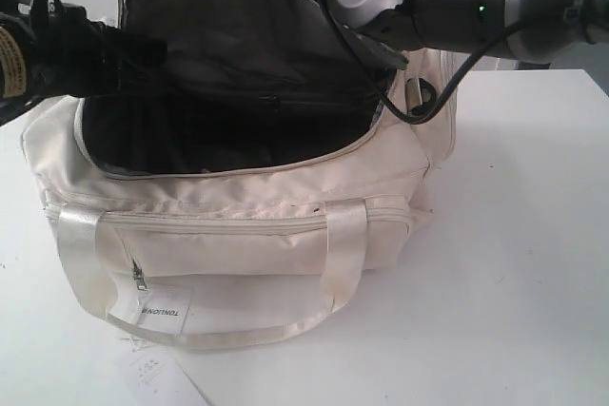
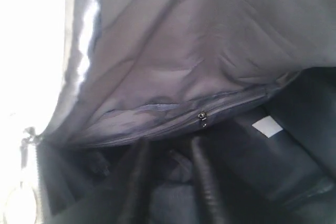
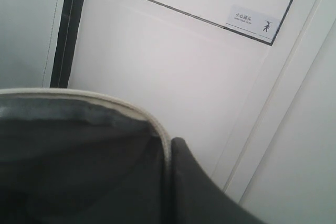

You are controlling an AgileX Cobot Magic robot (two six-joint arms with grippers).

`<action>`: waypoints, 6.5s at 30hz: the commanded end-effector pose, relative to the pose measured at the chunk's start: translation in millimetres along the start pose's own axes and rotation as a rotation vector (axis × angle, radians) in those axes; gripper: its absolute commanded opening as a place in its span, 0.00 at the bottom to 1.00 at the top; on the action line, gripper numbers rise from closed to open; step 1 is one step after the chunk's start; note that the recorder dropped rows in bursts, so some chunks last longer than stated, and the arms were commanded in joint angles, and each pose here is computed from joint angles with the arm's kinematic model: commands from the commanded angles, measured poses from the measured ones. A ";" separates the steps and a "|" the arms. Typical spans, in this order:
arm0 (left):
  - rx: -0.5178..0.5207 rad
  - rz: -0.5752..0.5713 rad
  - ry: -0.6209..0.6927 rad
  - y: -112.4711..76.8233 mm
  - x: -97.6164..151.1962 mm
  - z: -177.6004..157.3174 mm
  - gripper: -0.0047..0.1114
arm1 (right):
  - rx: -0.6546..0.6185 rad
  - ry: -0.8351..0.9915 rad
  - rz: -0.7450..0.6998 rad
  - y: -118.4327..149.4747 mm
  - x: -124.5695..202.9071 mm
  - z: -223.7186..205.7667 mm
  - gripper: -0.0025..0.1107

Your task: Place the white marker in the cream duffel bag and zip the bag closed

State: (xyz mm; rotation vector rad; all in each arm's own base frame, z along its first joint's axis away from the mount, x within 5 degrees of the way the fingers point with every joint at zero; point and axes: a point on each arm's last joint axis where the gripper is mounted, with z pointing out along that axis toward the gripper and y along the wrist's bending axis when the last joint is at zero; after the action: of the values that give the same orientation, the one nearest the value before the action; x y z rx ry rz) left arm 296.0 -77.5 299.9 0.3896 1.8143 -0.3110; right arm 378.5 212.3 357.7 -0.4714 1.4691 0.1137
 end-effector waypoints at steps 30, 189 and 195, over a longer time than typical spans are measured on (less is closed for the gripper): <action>-0.658 -0.197 -0.096 80.4 -27.6 -93.0 0.04 | 0.049 -0.052 0.014 -10.2 -11.6 -3.8 0.02; 0.368 -0.874 0.313 189.2 43.2 51.8 0.04 | -0.482 0.237 -0.327 147.7 116.9 89.5 0.35; 0.366 -0.872 0.313 189.4 43.3 51.9 0.04 | -0.481 0.241 -0.325 147.0 118.7 90.1 0.06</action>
State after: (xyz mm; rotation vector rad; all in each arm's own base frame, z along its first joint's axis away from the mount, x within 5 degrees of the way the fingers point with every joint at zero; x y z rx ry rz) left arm 411.8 81.2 235.7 -0.1679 2.1817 -1.1871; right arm 417.8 359.1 208.2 -1.1656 1.5818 0.1763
